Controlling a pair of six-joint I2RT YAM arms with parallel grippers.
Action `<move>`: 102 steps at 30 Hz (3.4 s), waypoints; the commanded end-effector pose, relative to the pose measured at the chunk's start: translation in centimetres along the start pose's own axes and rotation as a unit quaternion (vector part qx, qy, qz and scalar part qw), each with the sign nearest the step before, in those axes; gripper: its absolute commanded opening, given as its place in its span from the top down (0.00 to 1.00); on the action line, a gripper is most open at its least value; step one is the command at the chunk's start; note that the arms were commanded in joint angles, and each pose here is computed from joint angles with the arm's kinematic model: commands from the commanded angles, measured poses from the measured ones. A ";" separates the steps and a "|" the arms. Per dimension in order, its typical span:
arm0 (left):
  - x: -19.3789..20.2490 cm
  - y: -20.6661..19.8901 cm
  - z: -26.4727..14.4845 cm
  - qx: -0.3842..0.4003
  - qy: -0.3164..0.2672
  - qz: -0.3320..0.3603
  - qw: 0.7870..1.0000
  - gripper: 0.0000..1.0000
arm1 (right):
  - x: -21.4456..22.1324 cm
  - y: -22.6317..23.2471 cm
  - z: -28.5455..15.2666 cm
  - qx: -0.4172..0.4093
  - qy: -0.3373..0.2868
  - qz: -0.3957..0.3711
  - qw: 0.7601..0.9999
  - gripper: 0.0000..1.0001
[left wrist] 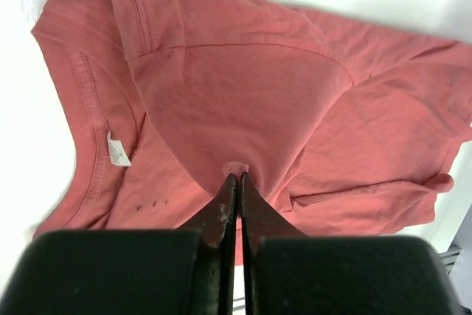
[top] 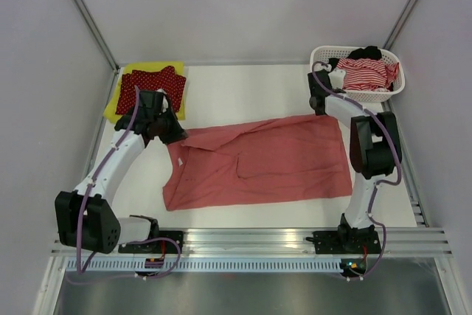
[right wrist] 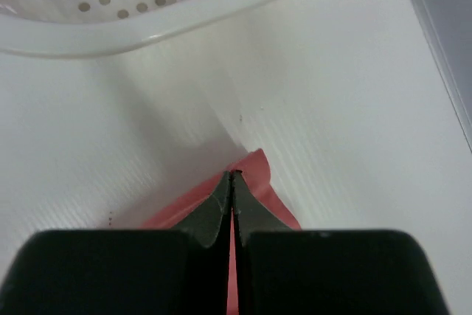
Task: Fold and stack the mixed laundry pile
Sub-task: Fold the T-shirt at the center of the board.
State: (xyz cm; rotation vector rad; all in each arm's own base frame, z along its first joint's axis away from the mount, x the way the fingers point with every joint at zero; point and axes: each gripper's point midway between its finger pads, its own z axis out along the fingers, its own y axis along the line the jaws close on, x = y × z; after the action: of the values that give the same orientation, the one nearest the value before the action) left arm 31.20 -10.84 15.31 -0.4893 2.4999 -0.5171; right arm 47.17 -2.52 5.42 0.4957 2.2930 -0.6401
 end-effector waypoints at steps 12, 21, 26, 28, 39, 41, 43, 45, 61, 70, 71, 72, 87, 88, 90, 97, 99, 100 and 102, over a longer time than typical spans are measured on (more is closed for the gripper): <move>4.9 2.9 -3.8 -0.034 0.037 -0.025 0.998 0.98 | 1.6 -4.9 -6.8 -0.038 -0.034 0.063 0.997 1.00; 6.2 3.7 -5.5 -0.050 0.056 -0.018 0.997 0.98 | 1.6 -7.5 -9.2 -0.030 -0.047 0.066 0.996 1.00; 7.9 4.1 -6.4 -0.049 0.084 -0.015 0.995 0.98 | 2.9 -8.5 -9.8 -0.024 -0.037 0.057 0.997 1.00; 8.2 4.9 -6.8 -0.066 0.082 -0.010 0.994 0.98 | 3.2 -9.3 -10.0 -0.015 -0.034 0.055 0.998 1.00; 14.6 9.0 -5.3 -0.112 0.168 -0.043 0.978 0.98 | 13.1 -11.7 -10.0 0.015 0.076 0.043 0.996 0.82; 14.8 8.8 -5.4 -0.107 0.172 -0.045 0.978 0.44 | 14.0 -11.8 -10.2 0.013 0.089 0.045 0.995 0.52; 14.3 8.4 -5.5 -0.103 0.164 -0.047 0.980 0.01 | 13.6 -11.7 -10.8 -0.002 0.088 0.054 0.995 0.23; 13.2 7.5 -5.6 -0.089 0.148 -0.043 0.984 0.00 | 11.9 -11.3 -11.8 -0.031 0.069 0.060 0.995 0.17; 10.8 0.5 8.3 -0.008 0.166 -0.032 0.986 0.00 | 13.6 4.4 -16.5 -0.331 0.086 -0.030 0.939 0.02; 10.4 2.5 16.2 -0.075 0.200 -0.015 0.977 0.00 | 15.8 7.4 -16.5 -0.324 0.054 -0.099 0.939 0.02; 9.9 2.2 16.9 -0.074 0.198 -0.009 0.977 0.01 | 16.4 7.3 -16.2 -0.317 0.064 -0.107 0.940 0.02; 10.2 2.7 18.3 -0.086 0.213 -0.009 0.973 0.00 | 17.0 7.3 -16.1 -0.316 0.074 -0.113 0.939 0.02; -10.7 -20.5 32.2 0.216 -0.023 0.012 0.976 0.00 | 32.8 12.4 -34.5 -0.577 0.200 -0.248 0.752 0.02; -10.2 -20.1 33.1 0.208 -0.023 0.010 0.978 0.00 | 33.8 12.1 -35.0 -0.573 0.206 -0.266 0.747 0.02; -10.7 -20.3 33.3 0.206 -0.034 0.010 0.978 0.00 | 34.3 12.0 -35.4 -0.573 0.212 -0.278 0.741 0.02; -11.8 -18.4 34.4 0.172 -0.049 -0.044 0.983 0.00 | 34.5 9.5 -37.7 -0.594 0.216 -0.292 0.718 0.02; -11.6 -18.6 34.3 0.174 -0.046 -0.049 0.982 0.00 | 33.5 8.8 -37.8 -0.594 0.201 -0.287 0.724 0.02; -11.7 -18.8 34.2 0.178 -0.047 -0.049 0.982 0.00 | 32.8 8.9 -37.6 -0.589 0.182 -0.285 0.734 0.02; -12.2 -19.8 33.4 0.191 -0.052 -0.047 0.979 0.01 | 30.8 8.7 -38.1 -0.592 0.149 -0.273 0.743 0.02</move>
State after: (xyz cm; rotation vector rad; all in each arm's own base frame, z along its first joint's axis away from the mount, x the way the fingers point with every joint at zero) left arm 63.19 -32.47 5.94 -0.3802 2.2219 -1.0255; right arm 11.16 32.88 3.96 -0.7836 2.5623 0.8259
